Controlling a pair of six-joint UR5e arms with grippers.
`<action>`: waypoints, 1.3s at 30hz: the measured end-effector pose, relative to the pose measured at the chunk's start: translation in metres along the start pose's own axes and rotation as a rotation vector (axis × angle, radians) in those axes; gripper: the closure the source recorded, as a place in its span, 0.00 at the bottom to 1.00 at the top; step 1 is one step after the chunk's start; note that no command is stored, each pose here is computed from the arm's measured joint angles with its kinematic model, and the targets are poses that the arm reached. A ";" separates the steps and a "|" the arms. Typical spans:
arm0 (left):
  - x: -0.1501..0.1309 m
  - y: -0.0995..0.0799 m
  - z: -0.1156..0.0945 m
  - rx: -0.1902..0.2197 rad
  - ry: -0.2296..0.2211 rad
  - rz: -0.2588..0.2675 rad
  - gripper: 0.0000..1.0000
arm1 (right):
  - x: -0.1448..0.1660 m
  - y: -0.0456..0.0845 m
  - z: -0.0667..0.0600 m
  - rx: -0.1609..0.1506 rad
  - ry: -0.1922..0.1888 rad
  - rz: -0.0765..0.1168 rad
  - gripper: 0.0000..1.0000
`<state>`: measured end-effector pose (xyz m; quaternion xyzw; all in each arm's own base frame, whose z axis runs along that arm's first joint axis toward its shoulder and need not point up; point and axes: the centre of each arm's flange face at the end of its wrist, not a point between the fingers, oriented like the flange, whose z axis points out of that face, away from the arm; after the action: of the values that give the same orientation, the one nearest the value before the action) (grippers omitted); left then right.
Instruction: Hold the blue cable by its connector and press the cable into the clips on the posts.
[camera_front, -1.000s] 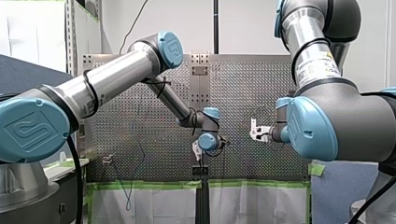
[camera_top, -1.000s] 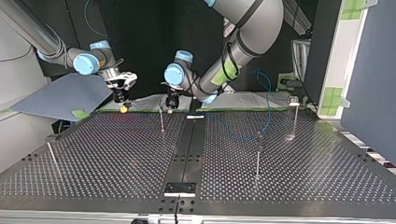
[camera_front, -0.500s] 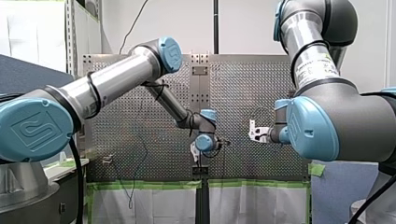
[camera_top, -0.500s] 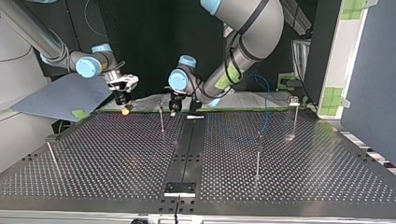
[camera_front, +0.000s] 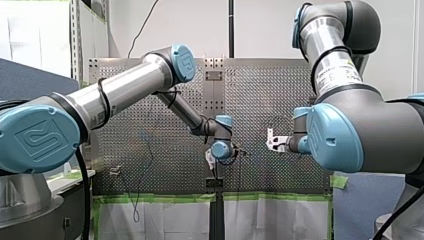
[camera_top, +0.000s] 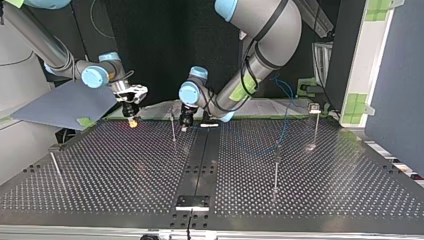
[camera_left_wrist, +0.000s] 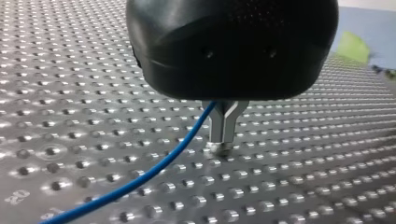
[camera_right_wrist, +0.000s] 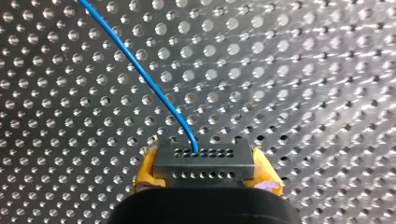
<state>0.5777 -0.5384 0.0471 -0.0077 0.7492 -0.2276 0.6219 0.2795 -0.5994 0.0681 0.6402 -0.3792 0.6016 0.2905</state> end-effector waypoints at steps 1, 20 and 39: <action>-0.003 0.000 0.002 0.000 -0.005 -0.002 1.00 | -0.001 0.001 0.002 -0.002 -0.001 0.000 1.00; -0.008 0.010 0.005 -0.033 0.008 0.006 0.83 | 0.008 0.009 0.018 -0.010 0.020 -0.006 1.00; -0.002 0.013 -0.019 -0.180 0.100 0.205 0.00 | 0.008 0.007 0.019 -0.006 -0.004 -0.003 1.00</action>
<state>0.5640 -0.5203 0.0465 0.0242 0.7934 -0.0947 0.6008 0.2842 -0.6197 0.0738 0.6411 -0.3805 0.5988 0.2927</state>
